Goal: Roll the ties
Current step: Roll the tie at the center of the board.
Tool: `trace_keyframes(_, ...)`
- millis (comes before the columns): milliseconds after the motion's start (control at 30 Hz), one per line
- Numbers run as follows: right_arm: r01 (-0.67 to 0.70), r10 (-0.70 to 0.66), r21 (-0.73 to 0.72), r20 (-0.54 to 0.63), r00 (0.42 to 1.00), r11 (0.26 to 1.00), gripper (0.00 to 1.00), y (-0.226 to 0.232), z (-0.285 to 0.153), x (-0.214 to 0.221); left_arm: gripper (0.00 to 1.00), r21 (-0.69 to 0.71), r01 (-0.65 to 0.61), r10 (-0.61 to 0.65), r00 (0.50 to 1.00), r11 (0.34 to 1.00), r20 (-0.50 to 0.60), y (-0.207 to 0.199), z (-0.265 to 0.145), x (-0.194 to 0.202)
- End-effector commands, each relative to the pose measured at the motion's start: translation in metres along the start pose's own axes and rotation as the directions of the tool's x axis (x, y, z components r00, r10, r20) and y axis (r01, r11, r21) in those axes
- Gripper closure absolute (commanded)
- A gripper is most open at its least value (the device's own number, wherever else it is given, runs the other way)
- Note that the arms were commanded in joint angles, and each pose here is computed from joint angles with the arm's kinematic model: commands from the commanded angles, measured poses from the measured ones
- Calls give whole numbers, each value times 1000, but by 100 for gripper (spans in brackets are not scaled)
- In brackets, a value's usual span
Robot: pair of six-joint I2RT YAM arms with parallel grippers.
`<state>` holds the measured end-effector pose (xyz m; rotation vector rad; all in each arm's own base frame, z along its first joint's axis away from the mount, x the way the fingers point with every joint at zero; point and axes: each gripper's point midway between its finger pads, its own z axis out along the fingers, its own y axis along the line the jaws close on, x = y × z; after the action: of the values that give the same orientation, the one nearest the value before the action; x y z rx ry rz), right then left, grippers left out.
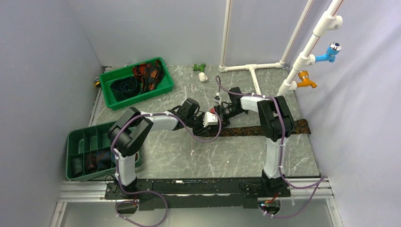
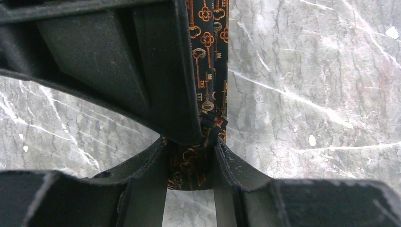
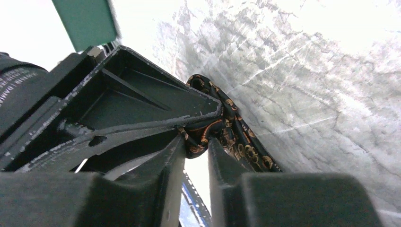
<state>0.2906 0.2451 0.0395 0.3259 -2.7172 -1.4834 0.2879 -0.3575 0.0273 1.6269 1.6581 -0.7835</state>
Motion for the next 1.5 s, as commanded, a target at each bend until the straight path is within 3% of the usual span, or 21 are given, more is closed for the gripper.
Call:
trace_keyframes(0, 34, -33, -7, 34, 999, 999, 87, 1, 0, -12, 59, 40, 65, -58, 985, 997, -162, -23, 8, 51)
trace_keyframes(67, 33, -33, 23, 23, 999, 999, 100, -7, 0, -8, 53, 49, 61, -53, 987, 997, -151, -23, 7, 48)
trace_keyframes(167, 23, -22, 67, -7, 1000, 997, 100, -22, -3, -1, 32, 66, 50, -44, 995, 997, -90, -27, 2, 38)
trace_keyframes(300, 21, -16, 130, -37, 999, 991, 100, -41, -9, 8, 16, 44, -8, 7, 999, 999, 32, -26, -4, 14)
trace_keyframes(567, 34, -21, 203, -65, 998, 979, 100, -65, -14, 14, 8, 4, -16, 15, 995, 1000, 102, -14, 2, 0)
trace_keyframes(700, 47, -31, 226, -73, 997, 973, 100, -70, -16, 16, 9, 0, -11, 11, 995, 1000, 101, -7, 12, 2)
trace_keyframes(833, 50, -36, 219, -67, 997, 975, 100, -68, -16, 13, 21, 27, 7, -10, 995, 1000, 104, -6, 27, -2)
trace_keyframes(933, 66, -59, 176, -45, 997, 982, 100, -55, -16, 6, 36, 29, 19, -21, 997, 999, 71, -6, 32, 2)
trace_keyframes(1000, 74, -70, 146, -34, 997, 987, 100, -44, -18, 2, 53, 35, 26, -27, 999, 999, 32, -9, 28, 12)
trace_keyframes(1100, 83, -82, 107, -16, 996, 991, 100, -28, -22, -4, 64, 82, 20, -19, 1000, 996, -7, -24, 13, 26)
trace_keyframes(1233, 82, -79, 119, -24, 997, 990, 100, -25, -22, -2, 65, 83, 1, 4, 998, 997, -55, -33, -4, 40)
trace_keyframes(1300, 81, -73, 152, -60, 996, 985, 100, -35, -16, 6, 61, 74, 13, -7, 997, 997, -73, -31, -5, 43)
trace_keyframes(1467, 78, -55, 223, -107, 993, 972, 100, -64, 2, 14, 34, 42, 57, -55, 997, 998, -46, -23, -8, 36)
